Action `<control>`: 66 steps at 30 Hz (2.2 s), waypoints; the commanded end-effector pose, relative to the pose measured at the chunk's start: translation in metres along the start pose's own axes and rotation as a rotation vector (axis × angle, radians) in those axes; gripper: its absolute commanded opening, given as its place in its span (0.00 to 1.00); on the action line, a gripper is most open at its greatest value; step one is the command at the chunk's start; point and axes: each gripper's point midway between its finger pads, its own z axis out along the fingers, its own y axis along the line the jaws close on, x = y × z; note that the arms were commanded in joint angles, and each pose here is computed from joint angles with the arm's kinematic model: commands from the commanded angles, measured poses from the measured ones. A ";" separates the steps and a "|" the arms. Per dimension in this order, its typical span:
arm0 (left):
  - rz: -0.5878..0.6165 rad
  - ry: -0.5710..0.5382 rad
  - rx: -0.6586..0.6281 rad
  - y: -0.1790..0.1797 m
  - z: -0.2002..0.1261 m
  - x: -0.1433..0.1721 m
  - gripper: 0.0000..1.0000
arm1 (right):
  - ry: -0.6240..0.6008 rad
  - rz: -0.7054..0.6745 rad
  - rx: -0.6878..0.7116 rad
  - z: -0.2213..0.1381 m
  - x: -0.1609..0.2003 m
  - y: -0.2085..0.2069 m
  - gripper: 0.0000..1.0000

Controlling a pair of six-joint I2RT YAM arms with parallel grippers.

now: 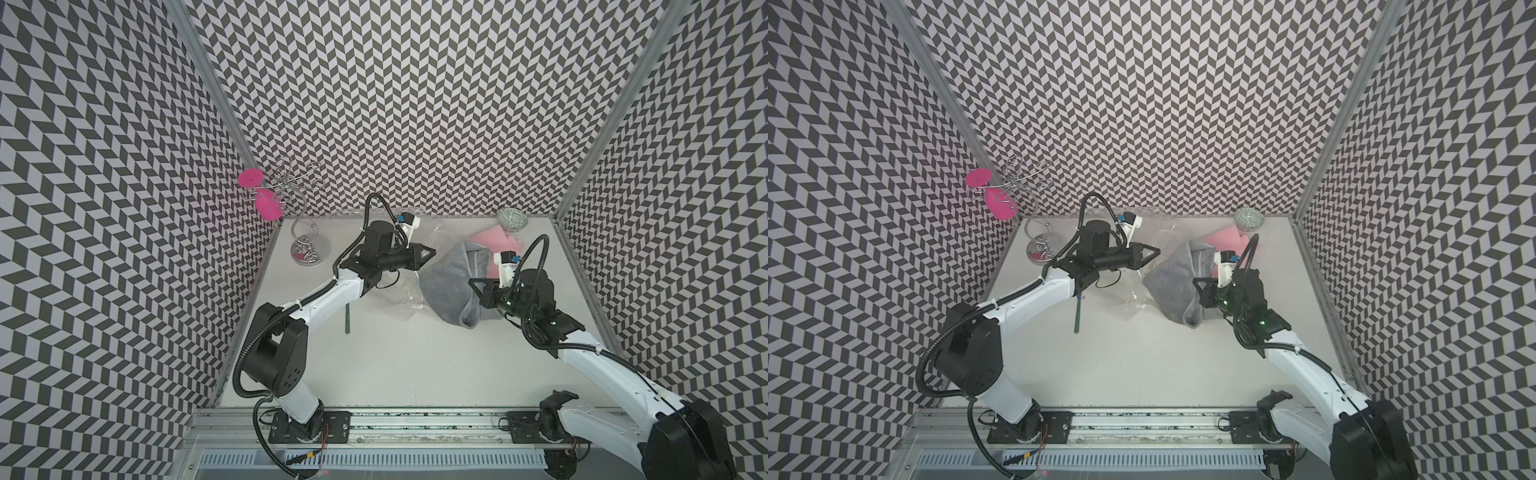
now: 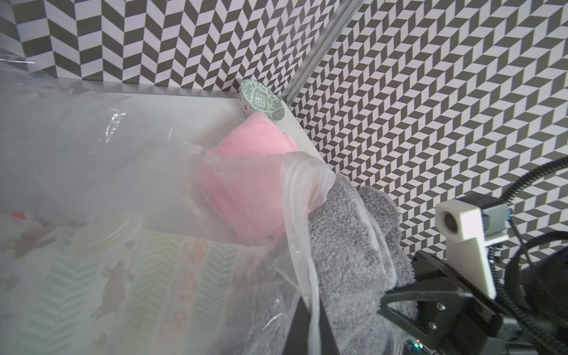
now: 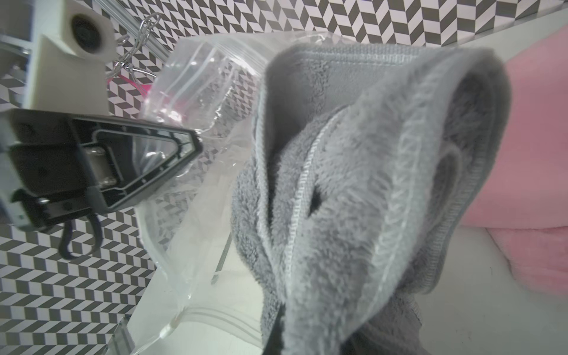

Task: Place the folded towel into the vacuum bag
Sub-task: Place the towel in the vacuum bag.

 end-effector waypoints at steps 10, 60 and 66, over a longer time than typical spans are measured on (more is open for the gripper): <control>0.099 -0.040 0.097 -0.044 0.011 -0.019 0.00 | 0.084 -0.266 -0.428 0.014 0.018 0.125 0.00; 0.189 0.031 0.142 -0.063 0.016 0.024 0.00 | 0.246 -0.051 0.080 0.068 0.106 -0.012 0.14; 0.260 0.067 0.209 -0.087 0.008 0.037 0.00 | 0.263 -0.028 0.085 0.111 0.106 -0.021 0.18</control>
